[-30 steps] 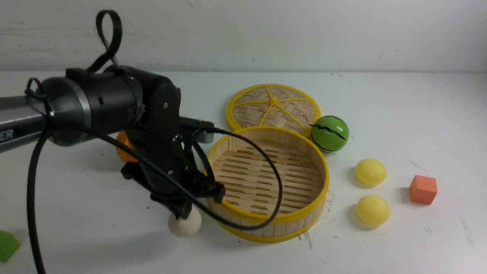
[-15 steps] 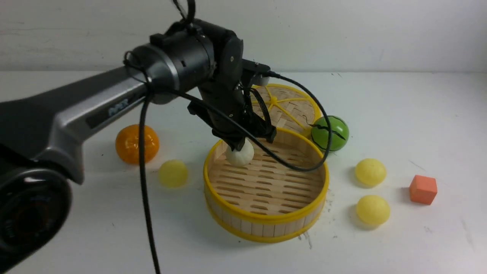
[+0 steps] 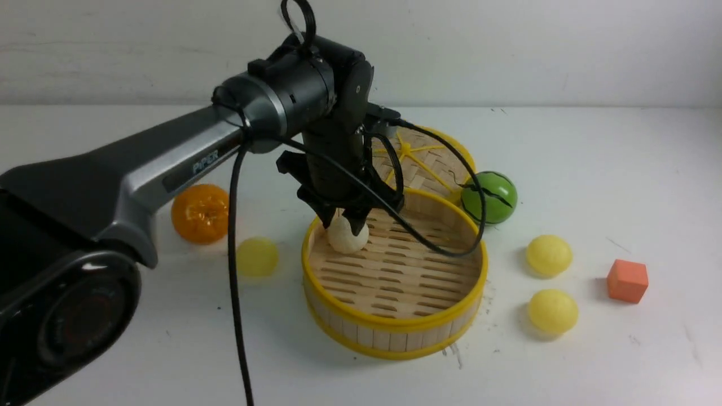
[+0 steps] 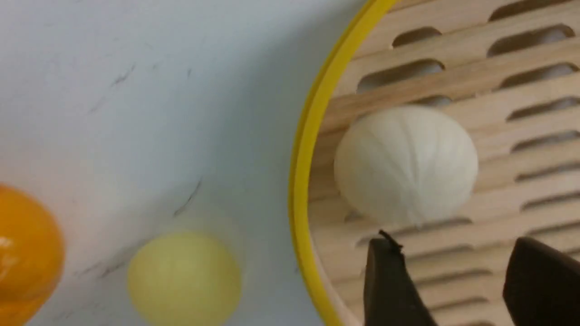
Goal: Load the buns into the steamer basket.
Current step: Use the left arm to grab a steamed stuffed bun
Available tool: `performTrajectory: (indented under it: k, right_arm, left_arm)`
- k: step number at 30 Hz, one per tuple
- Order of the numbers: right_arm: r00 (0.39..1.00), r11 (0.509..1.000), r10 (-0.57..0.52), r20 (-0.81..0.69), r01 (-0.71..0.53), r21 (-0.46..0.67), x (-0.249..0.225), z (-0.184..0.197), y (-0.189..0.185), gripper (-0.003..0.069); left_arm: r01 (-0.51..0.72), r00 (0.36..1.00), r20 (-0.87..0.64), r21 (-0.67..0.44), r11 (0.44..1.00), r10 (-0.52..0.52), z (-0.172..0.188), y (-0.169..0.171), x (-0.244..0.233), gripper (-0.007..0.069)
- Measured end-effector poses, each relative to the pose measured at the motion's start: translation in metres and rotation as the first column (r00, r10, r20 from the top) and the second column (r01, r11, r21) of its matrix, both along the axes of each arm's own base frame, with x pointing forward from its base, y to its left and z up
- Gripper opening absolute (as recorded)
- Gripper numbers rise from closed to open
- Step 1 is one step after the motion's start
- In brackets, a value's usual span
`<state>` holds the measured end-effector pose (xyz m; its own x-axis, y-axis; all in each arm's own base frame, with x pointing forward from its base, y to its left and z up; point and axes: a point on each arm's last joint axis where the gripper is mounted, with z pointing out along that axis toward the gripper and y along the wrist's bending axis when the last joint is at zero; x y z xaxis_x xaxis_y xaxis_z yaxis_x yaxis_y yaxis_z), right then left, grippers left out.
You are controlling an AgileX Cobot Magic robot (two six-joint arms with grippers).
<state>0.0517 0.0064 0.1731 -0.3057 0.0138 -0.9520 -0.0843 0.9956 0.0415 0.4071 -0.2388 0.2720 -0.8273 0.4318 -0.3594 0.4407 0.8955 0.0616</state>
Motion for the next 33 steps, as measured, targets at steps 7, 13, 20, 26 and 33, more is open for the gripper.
performTrajectory:
  k: [7,13,20,26,33]
  right_arm:
    - [1.000,1.000,0.000,0.000,0.000,0.000,0.000,0.000,0.000,0.0241]
    - [1.000,1.000,0.000,0.001,0.000,0.000,0.000,0.000,0.000,0.0241]
    - [1.000,1.000,0.000,0.001,0.000,0.000,0.000,0.000,0.000,0.0241]
    - [1.000,1.000,0.000,0.001,0.000,0.000,0.000,0.000,0.000,0.0241]
    - [1.000,1.000,0.000,0.001,0.000,0.000,0.000,0.000,0.000,0.0241]
  left_arm:
    - [-0.066,0.997,0.028,-0.030,0.997,0.067,0.056,0.056,-0.030,0.0060]
    - [-0.164,0.979,-0.120,-0.006,0.986,0.162,-0.001,0.092,-0.019,-0.0013]
    - [-0.199,0.978,-0.078,-0.037,0.979,0.196,-0.032,0.102,0.002,0.0051]
    - [-0.195,0.978,-0.077,-0.016,0.981,0.193,-0.050,0.101,0.010,0.0147]
    - [-0.189,0.979,-0.074,-0.005,0.982,0.188,-0.069,0.099,0.018,0.0237]
